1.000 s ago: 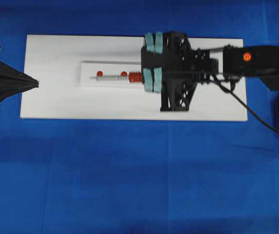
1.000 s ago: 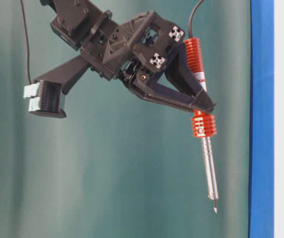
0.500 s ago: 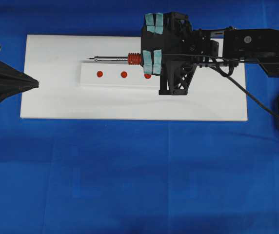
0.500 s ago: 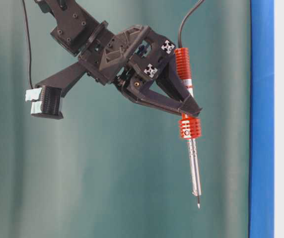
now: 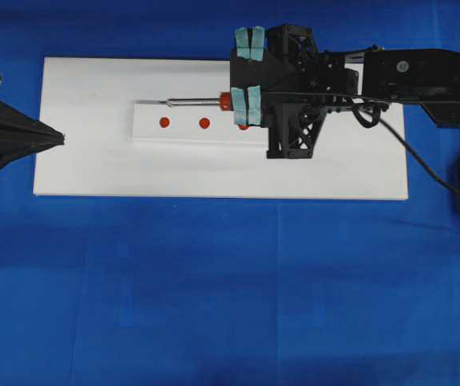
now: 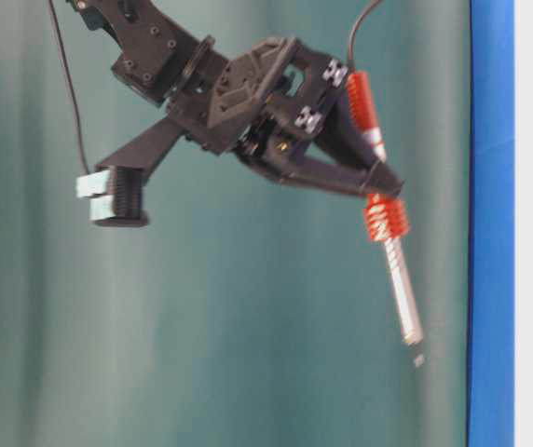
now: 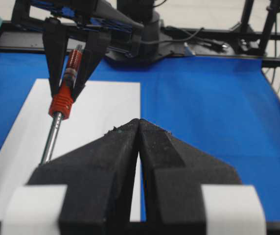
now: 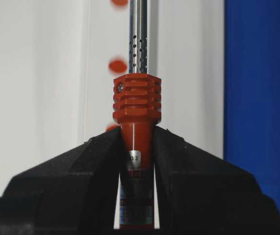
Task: Touch the tip of the soldering iron to the mark.
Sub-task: 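Lower the iron tip onto the leftmost red dot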
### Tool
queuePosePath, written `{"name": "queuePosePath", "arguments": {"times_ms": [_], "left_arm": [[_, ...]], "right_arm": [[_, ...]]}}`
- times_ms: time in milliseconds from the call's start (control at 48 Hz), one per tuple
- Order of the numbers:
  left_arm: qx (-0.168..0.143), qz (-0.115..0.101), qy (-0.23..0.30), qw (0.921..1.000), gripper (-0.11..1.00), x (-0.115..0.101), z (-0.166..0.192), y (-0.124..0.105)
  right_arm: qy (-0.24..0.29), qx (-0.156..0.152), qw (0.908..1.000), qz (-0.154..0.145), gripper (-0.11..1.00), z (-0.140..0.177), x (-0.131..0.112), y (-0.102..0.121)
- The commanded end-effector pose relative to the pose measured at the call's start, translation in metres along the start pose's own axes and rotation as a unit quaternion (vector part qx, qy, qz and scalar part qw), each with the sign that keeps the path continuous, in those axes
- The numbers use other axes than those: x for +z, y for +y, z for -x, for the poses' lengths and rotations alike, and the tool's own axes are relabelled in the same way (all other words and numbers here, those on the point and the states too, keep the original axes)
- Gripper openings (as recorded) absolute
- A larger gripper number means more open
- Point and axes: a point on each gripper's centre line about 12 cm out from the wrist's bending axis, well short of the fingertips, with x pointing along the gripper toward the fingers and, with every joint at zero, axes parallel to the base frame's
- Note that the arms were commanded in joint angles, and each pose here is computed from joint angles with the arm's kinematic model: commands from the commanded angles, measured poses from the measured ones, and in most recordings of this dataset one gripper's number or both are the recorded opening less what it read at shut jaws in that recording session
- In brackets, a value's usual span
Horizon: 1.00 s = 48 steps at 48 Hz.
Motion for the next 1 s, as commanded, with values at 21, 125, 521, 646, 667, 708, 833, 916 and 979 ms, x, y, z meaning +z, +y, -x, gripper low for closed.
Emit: {"name": "queuePosePath", "arguments": {"times_ms": [21, 125, 521, 646, 667, 708, 833, 916, 979], "left_arm": [[-0.002, -0.001, -0.004, 1.0000, 0.00, 0.003, -0.002, -0.001], [-0.002, -0.001, -0.004, 1.0000, 0.00, 0.003, -0.002, -0.001], [-0.002, -0.001, -0.004, 1.0000, 0.00, 0.003, -0.002, -0.001], [-0.002, 0.000, -0.004, 1.0000, 0.00, 0.003, -0.002, -0.001], [-0.002, -0.001, -0.004, 1.0000, 0.00, 0.003, -0.002, -0.001], [-0.002, -0.001, -0.004, 1.0000, 0.00, 0.003, -0.002, -0.001], [-0.002, -0.001, -0.004, 1.0000, 0.00, 0.003, -0.002, -0.001], [-0.002, -0.001, -0.004, 1.0000, 0.00, 0.003, -0.002, -0.001], [-0.002, -0.001, -0.004, 1.0000, 0.00, 0.003, -0.002, -0.001]], "right_arm": [[0.010, -0.003, 0.9999, -0.003, 0.06, 0.009, 0.005, -0.002], [0.027, -0.003, 0.9996, -0.003, 0.06, 0.009, 0.002, -0.002], [0.015, -0.003, 0.9999, -0.003, 0.06, 0.009, 0.004, -0.002], [0.015, -0.003, 0.9999, -0.003, 0.06, 0.009, 0.004, -0.002], [0.015, -0.003, 0.9999, -0.003, 0.06, 0.009, 0.004, -0.002], [0.015, -0.003, 0.9999, -0.003, 0.06, 0.009, 0.004, -0.002], [0.018, -0.002, 0.9998, -0.002, 0.06, 0.005, 0.003, -0.001], [0.027, -0.001, 0.9996, -0.001, 0.06, -0.004, 0.000, 0.000], [0.029, 0.000, 0.9996, 0.000, 0.06, -0.010, 0.000, 0.001]]}}
